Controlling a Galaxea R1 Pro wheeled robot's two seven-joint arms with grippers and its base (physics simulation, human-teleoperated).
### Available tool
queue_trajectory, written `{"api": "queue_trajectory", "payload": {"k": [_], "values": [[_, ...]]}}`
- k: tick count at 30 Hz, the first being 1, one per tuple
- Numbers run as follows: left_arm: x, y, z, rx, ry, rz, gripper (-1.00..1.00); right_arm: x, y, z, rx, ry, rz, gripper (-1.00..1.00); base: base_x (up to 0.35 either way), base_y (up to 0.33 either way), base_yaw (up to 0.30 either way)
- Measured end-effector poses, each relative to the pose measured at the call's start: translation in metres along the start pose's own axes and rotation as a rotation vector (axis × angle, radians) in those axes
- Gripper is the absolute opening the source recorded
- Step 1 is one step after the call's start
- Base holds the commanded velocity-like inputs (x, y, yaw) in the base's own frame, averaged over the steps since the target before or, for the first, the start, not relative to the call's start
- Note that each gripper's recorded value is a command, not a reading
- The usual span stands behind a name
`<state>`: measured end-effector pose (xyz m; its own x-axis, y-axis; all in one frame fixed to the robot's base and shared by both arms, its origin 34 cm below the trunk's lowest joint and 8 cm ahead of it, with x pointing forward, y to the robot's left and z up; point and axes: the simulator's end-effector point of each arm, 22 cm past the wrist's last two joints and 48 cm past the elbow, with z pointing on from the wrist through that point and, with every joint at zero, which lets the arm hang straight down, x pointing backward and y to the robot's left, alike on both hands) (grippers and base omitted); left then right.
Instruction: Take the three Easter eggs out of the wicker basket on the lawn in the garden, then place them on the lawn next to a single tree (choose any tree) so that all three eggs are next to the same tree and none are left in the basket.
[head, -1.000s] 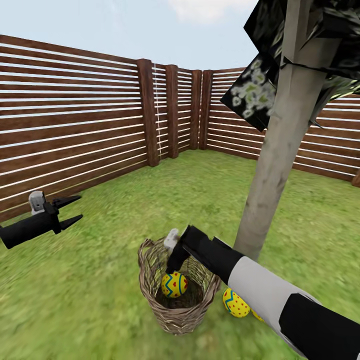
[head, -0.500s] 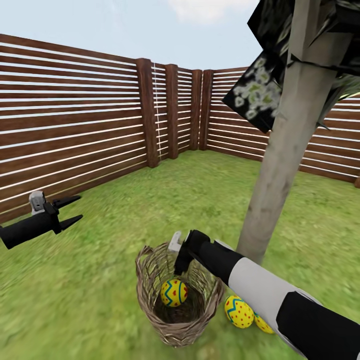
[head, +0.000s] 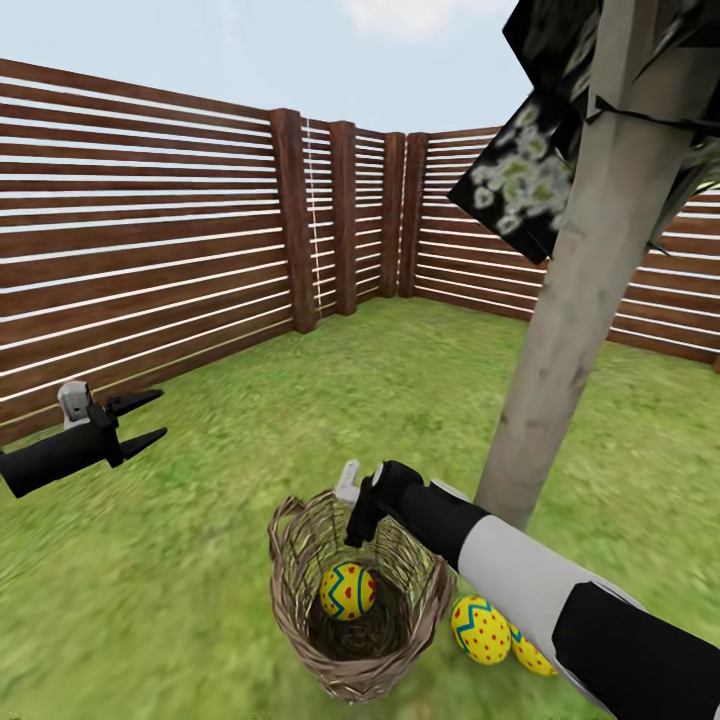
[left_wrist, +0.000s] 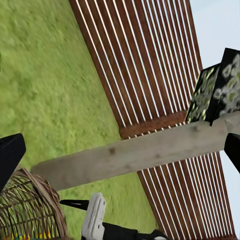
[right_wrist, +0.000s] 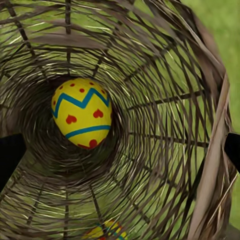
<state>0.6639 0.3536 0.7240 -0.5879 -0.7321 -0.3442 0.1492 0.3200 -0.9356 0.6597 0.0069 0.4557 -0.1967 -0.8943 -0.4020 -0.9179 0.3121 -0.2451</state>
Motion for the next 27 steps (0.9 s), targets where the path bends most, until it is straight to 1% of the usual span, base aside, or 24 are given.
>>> {"api": "queue_trajectory", "payload": {"k": [3, 6, 9, 10, 13, 17, 21, 25, 27], "values": [[0.002, 0.002, 0.003, -0.002, 0.007, 0.005, 1.0, 0.01, -0.001, 0.009, 0.002, 0.013, 0.004, 1.0, 0.0, 0.0, 0.0], [0.003, 0.008, 0.006, -0.008, 0.01, 0.002, 1.0, 0.018, -0.015, 0.018, 0.058, 0.028, -0.017, 1.0, 0.0, 0.0, 0.0], [0.004, 0.015, 0.009, -0.017, 0.014, -0.004, 1.0, 0.029, -0.019, 0.028, 0.08, 0.052, -0.03, 1.0, 0.0, 0.0, 0.0], [0.005, 0.017, 0.009, -0.02, 0.015, -0.007, 1.0, 0.03, -0.019, 0.031, 0.079, 0.052, -0.034, 1.0, 0.0, 0.0, 0.0], [0.006, 0.024, 0.012, -0.028, 0.019, -0.014, 1.0, 0.03, -0.015, 0.041, 0.064, 0.026, -0.057, 1.0, 0.0, 0.0, 0.0], [0.008, 0.034, 0.015, -0.04, 0.025, -0.025, 1.0, 0.024, -0.006, 0.052, 0.041, -0.001, -0.069, 1.0, 0.0, 0.0, 0.0], [0.01, 0.044, 0.019, -0.051, 0.03, -0.035, 1.0, 0.023, 0.005, 0.062, 0.016, 0.001, -0.067, 1.0, 0.0, 0.0, 0.0], [0.012, 0.054, 0.022, -0.064, 0.037, -0.045, 1.0, 0.026, 0.009, 0.071, 0.003, 0.005, -0.065, 1.0, 0.0, 0.0, 0.0], [0.013, 0.06, 0.023, -0.07, 0.039, -0.05, 1.0, 0.028, 0.009, 0.075, 0.008, 0.009, -0.065, 1.0, 0.0, 0.0, 0.0]]}}
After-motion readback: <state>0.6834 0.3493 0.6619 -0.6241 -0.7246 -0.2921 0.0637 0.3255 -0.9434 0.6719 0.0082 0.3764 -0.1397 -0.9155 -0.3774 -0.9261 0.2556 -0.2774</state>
